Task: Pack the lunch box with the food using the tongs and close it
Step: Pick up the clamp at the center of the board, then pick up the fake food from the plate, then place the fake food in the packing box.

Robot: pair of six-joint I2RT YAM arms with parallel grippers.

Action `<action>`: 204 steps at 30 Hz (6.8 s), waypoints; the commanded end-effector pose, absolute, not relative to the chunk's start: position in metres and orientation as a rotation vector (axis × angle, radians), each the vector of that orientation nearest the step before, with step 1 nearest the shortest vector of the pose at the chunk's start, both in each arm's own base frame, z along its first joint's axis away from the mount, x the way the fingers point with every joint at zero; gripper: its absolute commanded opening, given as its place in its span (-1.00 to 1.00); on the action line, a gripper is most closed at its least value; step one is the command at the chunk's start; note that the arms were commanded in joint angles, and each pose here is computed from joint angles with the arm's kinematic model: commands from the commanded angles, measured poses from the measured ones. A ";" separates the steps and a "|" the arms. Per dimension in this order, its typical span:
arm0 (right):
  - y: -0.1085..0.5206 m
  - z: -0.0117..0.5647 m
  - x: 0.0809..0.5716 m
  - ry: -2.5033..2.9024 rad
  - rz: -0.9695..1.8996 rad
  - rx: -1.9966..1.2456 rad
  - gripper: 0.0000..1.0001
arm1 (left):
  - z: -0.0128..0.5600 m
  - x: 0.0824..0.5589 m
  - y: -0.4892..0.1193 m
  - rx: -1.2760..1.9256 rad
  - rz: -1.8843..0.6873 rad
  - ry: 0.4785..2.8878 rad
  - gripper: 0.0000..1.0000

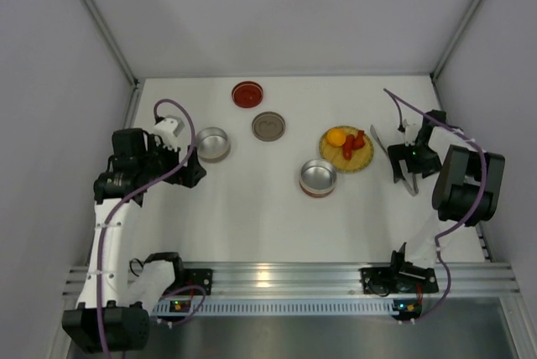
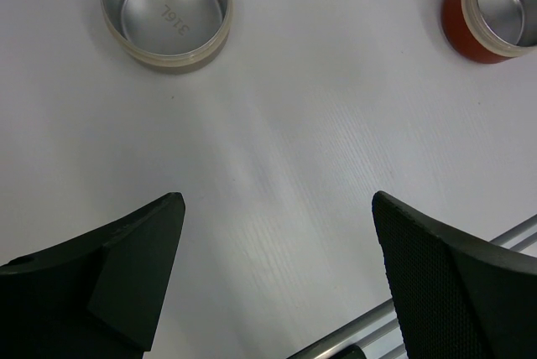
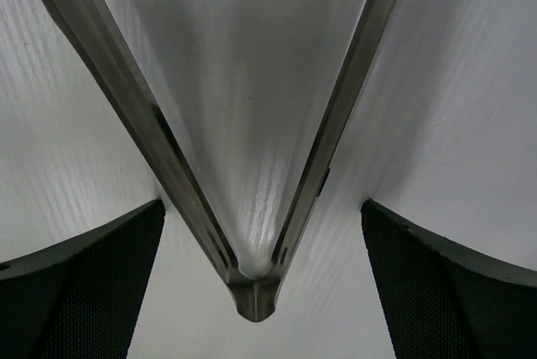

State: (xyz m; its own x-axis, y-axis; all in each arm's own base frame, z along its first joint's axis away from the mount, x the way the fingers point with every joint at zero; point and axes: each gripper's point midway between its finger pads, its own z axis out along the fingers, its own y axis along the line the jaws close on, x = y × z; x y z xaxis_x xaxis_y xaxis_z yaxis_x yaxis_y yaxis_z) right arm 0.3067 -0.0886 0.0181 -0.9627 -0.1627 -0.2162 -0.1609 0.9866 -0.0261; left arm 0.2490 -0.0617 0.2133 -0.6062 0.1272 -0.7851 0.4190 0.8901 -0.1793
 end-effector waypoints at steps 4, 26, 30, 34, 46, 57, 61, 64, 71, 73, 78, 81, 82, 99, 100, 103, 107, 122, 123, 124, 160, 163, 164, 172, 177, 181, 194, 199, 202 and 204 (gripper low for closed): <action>-0.085 0.025 0.355 2.746 -0.009 -0.284 0.99 | 0.232 0.257 -0.064 0.387 -0.446 2.150 0.96; -0.068 0.005 0.369 2.724 0.097 -0.346 0.63 | 0.218 0.264 -0.064 0.376 -0.471 2.189 0.97; -0.066 0.006 0.372 2.722 0.113 -0.363 0.57 | 0.217 0.265 -0.065 0.380 -0.474 2.191 0.96; -0.066 0.001 0.370 2.745 0.129 -0.384 0.45 | 0.216 0.264 -0.064 0.381 -0.467 2.197 0.96; -0.083 0.047 0.363 2.681 0.128 -0.346 -0.04 | 0.215 0.262 -0.063 0.387 -0.456 2.200 0.97; -0.089 0.139 0.335 2.591 0.131 -0.432 -0.24 | 0.218 0.260 -0.063 0.386 -0.457 2.193 0.97; -0.080 0.161 0.321 2.577 0.160 -0.469 -0.27 | 0.219 0.258 -0.063 0.390 -0.457 2.190 0.96; -0.070 0.180 0.315 2.541 0.197 -0.501 -0.27 | 0.220 0.258 -0.063 0.390 -0.450 2.189 0.96; -0.034 0.223 0.306 2.419 0.336 -0.561 -0.27 | 0.222 0.256 -0.064 0.393 -0.460 2.181 0.96; -0.018 0.230 0.305 2.387 0.373 -0.585 -0.27 | 0.221 0.256 -0.065 0.396 -0.463 2.184 0.96; 0.020 0.231 0.309 2.346 0.353 -0.710 -0.27 | 0.221 0.257 -0.065 0.400 -0.464 2.184 0.96; 0.031 0.225 0.316 2.353 0.299 -0.716 -0.27 | 0.221 0.257 -0.066 0.402 -0.471 2.181 0.96; 0.040 0.225 0.321 2.341 0.306 -0.726 -0.27 | 0.222 0.257 -0.066 0.403 -0.472 2.179 0.96; 0.056 0.187 0.384 2.412 0.489 -0.720 -0.29 | 0.221 0.259 -0.067 0.423 -0.475 2.167 0.97; 0.055 0.185 0.385 2.416 0.492 -0.716 -0.29 | 0.220 0.259 -0.067 0.424 -0.475 2.170 0.96; 0.052 0.180 0.391 2.425 0.501 -0.706 -0.30 | 0.219 0.260 -0.068 0.427 -0.480 2.171 0.96; 0.048 0.173 0.396 2.439 0.499 -0.703 -0.30 | 0.217 0.262 -0.068 0.422 -0.490 2.171 0.96; 0.041 0.155 0.398 2.468 0.522 -0.709 -0.30 | 0.212 0.267 -0.066 0.406 -0.478 2.190 0.96; 0.041 0.153 0.398 2.472 0.527 -0.712 -0.31 | 0.213 0.267 -0.066 0.407 -0.477 2.190 0.96; 0.041 0.152 0.397 2.474 0.533 -0.713 -0.31 | 0.213 0.267 -0.065 0.405 -0.475 2.191 0.97; 0.083 0.236 0.372 2.294 0.813 -0.684 -1.00 | 0.222 0.279 -0.057 0.310 -0.429 2.194 0.96; 0.119 0.250 0.377 2.238 0.834 -0.716 -1.00 | 0.235 0.283 -0.059 0.288 -0.446 2.167 0.97; 0.133 0.251 0.379 2.229 0.842 -0.740 -1.00 | 0.239 0.285 -0.059 0.277 -0.447 2.158 0.96; 0.248 0.271 0.397 2.105 0.975 -0.834 -1.00 | 0.264 0.292 -0.072 0.244 -0.563 2.132 0.96; 0.313 0.264 0.396 2.077 1.063 -0.883 -1.00 | 0.261 0.298 -0.069 0.219 -0.614 2.142 0.97; 0.354 0.259 0.400 2.071 1.115 -0.881 -1.00 | 0.262 0.306 -0.055 0.123 -0.616 2.136 0.96; 0.429 0.207 0.395 2.075 1.070 -0.987 -1.00 | 0.258 0.317 -0.029 -0.014 -0.630 2.118 0.96; 0.434 0.185 0.397 2.113 1.054 -0.995 -1.00 | 0.255 0.318 -0.028 -0.013 -0.632 2.119 0.96; 0.436 0.178 0.399 2.125 1.054 -0.995 -1.00 | 0.255 0.317 -0.029 -0.005 -0.630 2.122 0.96; 0.436 0.177 0.399 2.124 1.056 -0.996 -1.00 | 0.255 0.317 -0.028 0.001 -0.622 2.121 0.97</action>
State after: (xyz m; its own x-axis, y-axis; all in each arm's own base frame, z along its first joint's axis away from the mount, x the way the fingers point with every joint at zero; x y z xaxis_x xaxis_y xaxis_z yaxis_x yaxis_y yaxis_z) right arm 0.3903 0.4161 0.1486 -0.6330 -0.4122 -0.6553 -0.7657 0.4580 0.4515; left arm 0.3104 -0.0280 0.2462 -0.6324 -0.2363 -0.7377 0.1881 0.8770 -0.4422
